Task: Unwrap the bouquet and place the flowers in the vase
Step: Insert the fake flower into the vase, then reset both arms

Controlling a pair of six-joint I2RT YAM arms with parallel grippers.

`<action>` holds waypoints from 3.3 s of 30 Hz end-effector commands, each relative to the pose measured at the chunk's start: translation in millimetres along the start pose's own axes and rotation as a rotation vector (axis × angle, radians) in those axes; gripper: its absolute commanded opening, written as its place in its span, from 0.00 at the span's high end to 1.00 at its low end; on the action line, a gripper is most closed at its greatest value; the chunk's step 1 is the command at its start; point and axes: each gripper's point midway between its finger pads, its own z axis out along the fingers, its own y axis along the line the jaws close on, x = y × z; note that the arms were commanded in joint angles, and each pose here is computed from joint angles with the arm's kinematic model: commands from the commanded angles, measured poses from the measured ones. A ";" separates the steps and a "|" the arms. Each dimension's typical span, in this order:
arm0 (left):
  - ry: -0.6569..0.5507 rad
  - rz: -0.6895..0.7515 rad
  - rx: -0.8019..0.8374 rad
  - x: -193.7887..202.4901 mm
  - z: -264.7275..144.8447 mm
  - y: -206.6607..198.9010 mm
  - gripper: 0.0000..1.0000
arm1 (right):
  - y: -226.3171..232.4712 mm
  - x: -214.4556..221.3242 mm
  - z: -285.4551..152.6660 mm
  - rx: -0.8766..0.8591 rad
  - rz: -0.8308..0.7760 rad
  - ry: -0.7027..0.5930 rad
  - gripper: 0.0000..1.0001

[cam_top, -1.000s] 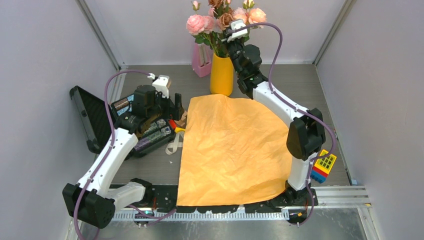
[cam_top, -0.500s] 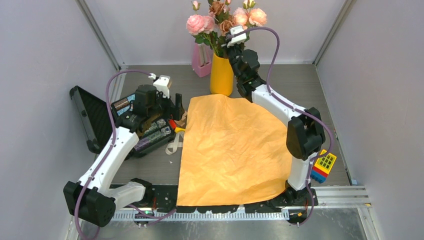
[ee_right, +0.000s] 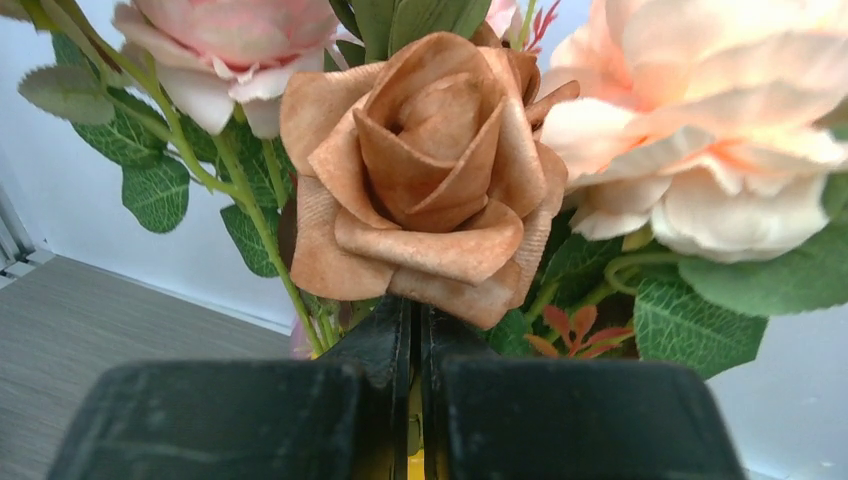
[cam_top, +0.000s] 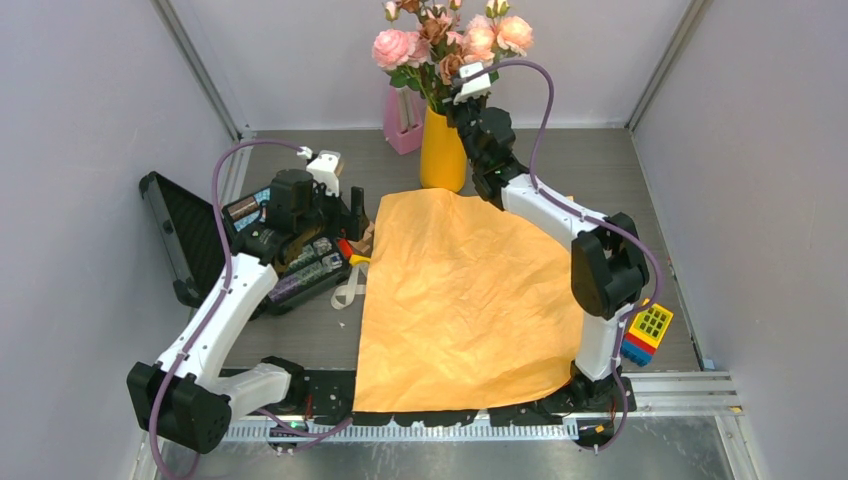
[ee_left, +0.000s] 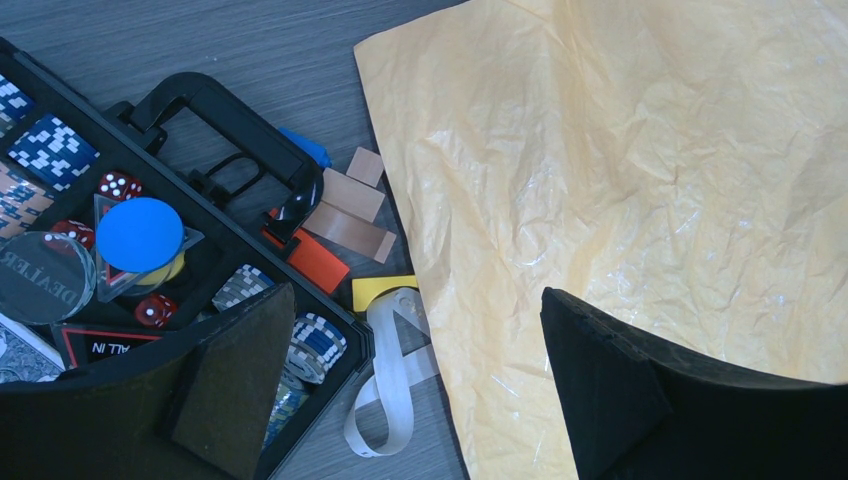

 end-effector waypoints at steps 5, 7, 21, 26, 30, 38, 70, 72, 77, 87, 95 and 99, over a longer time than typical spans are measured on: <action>-0.044 0.012 0.008 -11.4 0.2 -2.3 0.04 | -5.3 16.2 -2.5 0.039 0.030 0.007 1.00; -0.043 0.014 0.005 -11.2 0.1 -1.7 0.04 | -4.9 22.4 -3.4 0.039 0.028 0.019 1.00; -0.044 0.014 0.004 -11.4 0.1 -1.4 0.04 | -7.9 37.3 -10.7 0.060 0.026 0.054 0.87; -0.043 0.014 0.004 -11.2 0.1 -1.5 0.04 | -8.6 35.0 -11.8 0.061 0.029 0.051 0.75; -0.045 0.014 0.004 -11.8 -0.6 -1.6 0.04 | -8.7 33.9 -13.5 0.059 0.034 0.051 0.67; -0.048 0.014 0.004 -12.7 -1.5 -1.7 0.04 | -8.6 29.7 -19.1 0.049 0.048 0.049 0.49; -0.084 -0.027 -0.233 -15.5 -11.7 43.2 0.00 | -53.1 18.5 -126.2 0.091 0.106 0.374 0.12; -0.097 -0.056 -0.262 -16.8 -14.4 51.0 0.00 | -74.6 22.4 -144.3 0.147 0.131 0.443 0.11; -0.124 -0.111 -0.334 -20.2 -23.2 72.0 0.00 | -146.4 29.2 -200.6 0.332 0.268 0.585 0.11; -0.331 -0.089 -0.417 -49.7 -77.5 81.3 0.00 | -193.5 -20.9 -280.3 0.518 0.310 0.475 0.11; -0.327 -0.087 -0.493 -17.5 -114.8 89.6 0.00 | -194.6 -42.3 -318.1 0.517 0.332 0.262 0.11; -0.338 -0.097 -0.509 -3.6 -123.8 91.6 0.00 | -195.5 -36.2 -323.9 0.531 0.338 0.251 0.11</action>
